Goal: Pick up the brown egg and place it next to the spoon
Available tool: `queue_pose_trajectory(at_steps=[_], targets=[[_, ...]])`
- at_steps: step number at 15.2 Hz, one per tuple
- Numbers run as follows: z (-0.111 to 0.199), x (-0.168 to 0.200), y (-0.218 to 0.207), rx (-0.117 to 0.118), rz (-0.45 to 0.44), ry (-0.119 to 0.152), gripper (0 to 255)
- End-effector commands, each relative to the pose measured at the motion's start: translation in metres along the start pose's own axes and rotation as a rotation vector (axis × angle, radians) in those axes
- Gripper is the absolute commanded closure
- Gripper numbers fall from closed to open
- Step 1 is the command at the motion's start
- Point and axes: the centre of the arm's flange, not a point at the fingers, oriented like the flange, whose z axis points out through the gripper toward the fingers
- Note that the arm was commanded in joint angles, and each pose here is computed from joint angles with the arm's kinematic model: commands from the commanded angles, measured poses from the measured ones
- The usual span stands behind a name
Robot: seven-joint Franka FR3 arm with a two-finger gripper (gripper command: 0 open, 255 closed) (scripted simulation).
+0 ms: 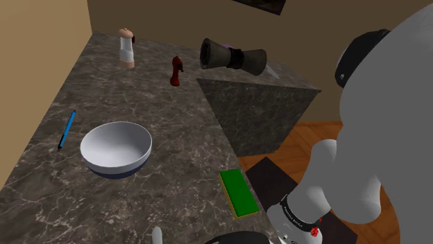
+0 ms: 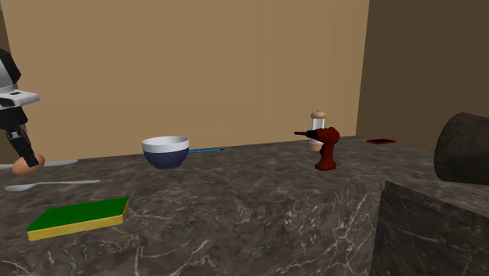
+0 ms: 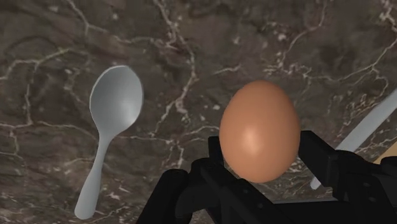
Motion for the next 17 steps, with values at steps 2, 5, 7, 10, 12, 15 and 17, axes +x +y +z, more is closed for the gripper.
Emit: queue_pose_trajectory(at_steps=[2,5,7,10,12,15,17], targets=[[0.000,0.000,0.000,0.000,0.000,0.000,255],[0.000,0.000,0.000,0.000,0.000,0.000,0],[0.000,0.000,0.000,0.000,0.000,0.000,0],[0.000,0.000,0.000,0.000,0.000,0.000,0],[-0.026,0.000,0.000,0.000,0.000,0.000,0],[-0.050,0.000,0.000,0.000,0.000,0.000,0],[-0.050,0.000,0.000,0.000,0.000,0.000,0]])
